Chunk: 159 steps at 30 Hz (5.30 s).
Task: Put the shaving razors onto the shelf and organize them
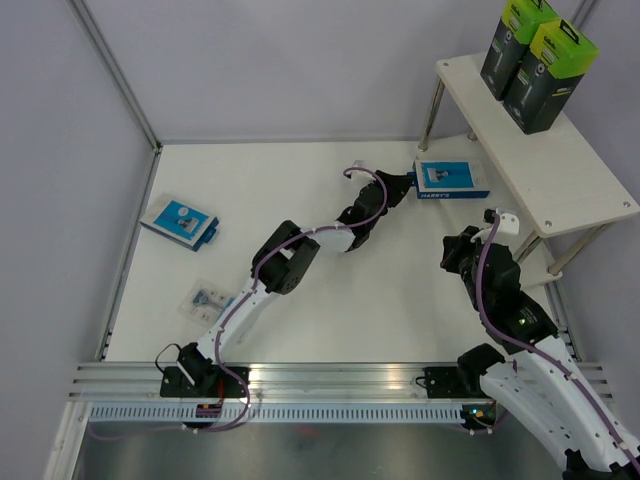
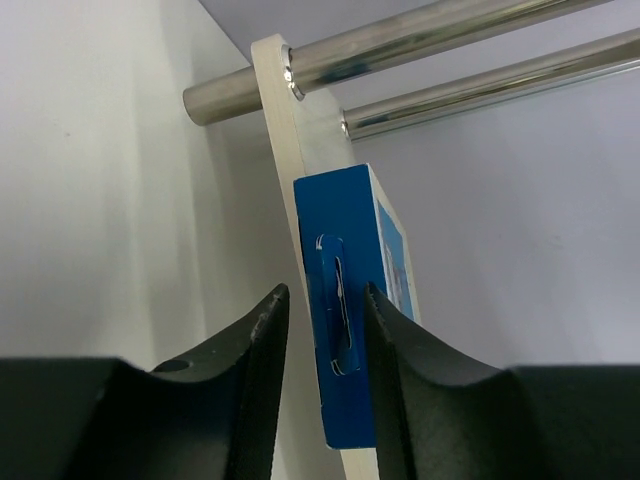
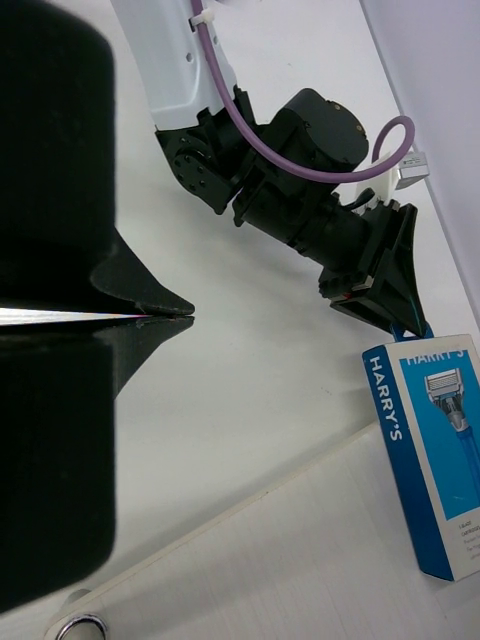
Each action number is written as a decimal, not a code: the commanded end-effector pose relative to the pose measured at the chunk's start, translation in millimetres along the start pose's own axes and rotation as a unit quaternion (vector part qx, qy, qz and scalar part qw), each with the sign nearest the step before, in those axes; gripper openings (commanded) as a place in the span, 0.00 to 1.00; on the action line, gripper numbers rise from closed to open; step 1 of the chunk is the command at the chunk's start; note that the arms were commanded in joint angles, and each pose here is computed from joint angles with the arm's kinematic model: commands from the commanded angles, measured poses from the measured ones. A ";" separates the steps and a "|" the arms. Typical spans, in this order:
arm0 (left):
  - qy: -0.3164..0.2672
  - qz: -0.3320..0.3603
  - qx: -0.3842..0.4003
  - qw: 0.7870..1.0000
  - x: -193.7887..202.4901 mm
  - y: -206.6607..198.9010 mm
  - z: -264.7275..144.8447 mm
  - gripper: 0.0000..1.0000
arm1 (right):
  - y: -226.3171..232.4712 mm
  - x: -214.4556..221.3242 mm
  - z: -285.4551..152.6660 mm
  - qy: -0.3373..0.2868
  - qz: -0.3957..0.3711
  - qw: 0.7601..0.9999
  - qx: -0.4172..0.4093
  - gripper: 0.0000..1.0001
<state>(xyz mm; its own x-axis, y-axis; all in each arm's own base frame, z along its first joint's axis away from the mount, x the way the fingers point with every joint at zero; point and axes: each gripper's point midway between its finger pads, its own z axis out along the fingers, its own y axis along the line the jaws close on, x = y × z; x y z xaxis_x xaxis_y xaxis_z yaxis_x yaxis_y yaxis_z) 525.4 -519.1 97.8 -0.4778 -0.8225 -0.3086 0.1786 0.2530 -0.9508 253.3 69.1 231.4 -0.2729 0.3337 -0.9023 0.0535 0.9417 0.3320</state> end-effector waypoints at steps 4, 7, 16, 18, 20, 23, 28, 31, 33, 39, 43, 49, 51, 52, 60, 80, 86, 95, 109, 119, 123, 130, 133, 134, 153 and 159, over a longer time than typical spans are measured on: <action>0.010 -0.026 0.022 0.999 6.7 -15.1 6.7 0.35 | 6.1 -19.3 -1.5 -0.026 0.004 1.000 -0.007 0.04; 0.011 -0.028 0.027 0.999 9.6 -20.1 6.3 0.15 | 4.9 -19.3 -2.2 -0.027 0.003 1.000 -0.004 0.04; -0.027 -0.030 0.001 0.999 11.2 -25.7 2.8 0.02 | 0.5 -20.9 -6.5 -0.034 0.007 0.999 0.000 0.04; -0.064 -0.041 -0.015 0.997 6.7 -26.5 1.5 0.02 | 0.0 -21.9 -7.8 -0.038 0.009 0.999 0.001 0.04; -0.092 -0.038 -0.016 0.995 1.9 -26.6 2.1 0.02 | -0.7 -21.7 -8.4 -0.037 0.009 0.999 0.002 0.04; -0.127 -0.049 -0.022 0.990 -10.8 -29.3 6.1 0.02 | -3.3 -23.0 -10.3 -0.040 0.009 0.999 0.006 0.04; -0.163 -0.051 -0.030 0.985 -20.8 -34.2 10.7 0.02 | -4.4 -22.9 -10.8 -0.043 0.009 0.999 0.008 0.04; -0.179 -0.051 -0.032 0.982 -19.0 -33.8 17.0 0.02 | -4.4 -23.3 -9.6 -0.043 0.006 0.999 0.009 0.04; -0.177 -0.065 -0.016 0.982 -17.1 -41.6 22.7 0.02 | -5.2 -23.4 -9.1 -0.042 0.004 0.999 0.012 0.04; -0.161 -0.069 -0.034 0.984 -3.8 -20.8 25.8 0.02 | -8.4 -24.3 -8.0 -0.044 0.000 0.999 0.021 0.04; -0.116 -0.075 -0.020 0.990 11.3 -19.1 33.8 0.02 | -6.8 -23.4 -4.3 -0.042 -0.002 0.999 0.022 0.04; -0.064 -0.065 -0.018 0.996 16.6 -10.4 37.9 0.02 | -4.5 -19.4 0.5 -0.034 -0.003 0.999 0.021 0.04; -0.066 -0.062 -0.012 0.996 13.6 -15.7 38.3 0.02 | -3.2 -18.8 1.7 -0.032 -0.002 0.999 0.019 0.04; -0.067 -0.059 -0.011 0.996 13.8 -17.5 38.2 0.02 | -3.0 -18.4 2.0 -0.031 -0.002 0.999 0.018 0.04; -0.072 -0.051 -0.014 0.996 25.0 -21.0 33.8 0.02 | -0.9 -18.4 4.8 -0.032 0.007 0.999 0.018 0.04; -0.097 -0.036 -0.025 0.994 29.9 -18.5 31.4 0.02 | -5.8 -19.4 -1.1 -0.039 0.015 0.999 0.023 0.04; -0.134 -0.042 -0.035 0.989 16.7 -13.7 31.1 0.02 | -4.0 -19.3 0.1 -0.036 0.015 0.999 0.021 0.04; -0.165 -0.046 -0.035 0.985 7.1 -11.5 30.2 0.02 | -2.8 -17.9 2.0 -0.031 0.017 0.999 0.021 0.04; -0.134 -0.048 -0.030 0.989 15.0 -8.3 33.1 0.09 | 1.1 -19.0 4.0 -0.030 0.020 0.999 0.016 0.04; -0.128 -0.007 0.034 0.991 -15.7 -55.3 23.8 0.52 | 2.4 -18.1 -0.1 -0.029 0.027 0.999 0.008 0.04; -0.128 -0.003 0.049 0.991 -23.6 -63.7 14.4 0.66 | 1.2 -19.4 -4.9 -0.033 0.034 0.999 0.005 0.04; -0.109 -0.009 0.080 0.991 -35.0 -78.8 8.5 0.78 | 4.0 -20.0 -8.2 -0.034 0.047 0.998 -0.005 0.04; -0.107 -0.007 0.092 0.990 -37.9 -84.3 3.7 0.79 | 7.5 -20.6 -8.9 -0.032 0.045 0.998 -0.014 0.04; -0.101 0.000 0.083 0.991 -37.5 -74.9 0.6 0.79 | 8.8 -20.8 -8.2 -0.032 0.042 0.998 -0.017 0.04; 0.017 0.197 -0.084 0.977 -233.5 -24.7 -179.3 0.82 | 109.5 -5.0 65.3 0.019 0.034 0.982 -0.185 0.68; 0.003 0.227 -0.220 0.949 -317.2 8.5 -257.7 0.91 | 154.7 12.1 92.8 0.040 0.041 0.970 -0.234 0.84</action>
<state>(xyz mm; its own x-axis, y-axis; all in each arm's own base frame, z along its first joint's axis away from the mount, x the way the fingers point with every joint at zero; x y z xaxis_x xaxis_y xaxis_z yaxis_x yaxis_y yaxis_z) 483.7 -166.5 211.3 -0.3228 -0.6746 -0.6638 0.0997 0.6732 -0.7327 332.9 185.3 194.9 -0.4461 0.3239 -0.8343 -0.2153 0.8660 0.4513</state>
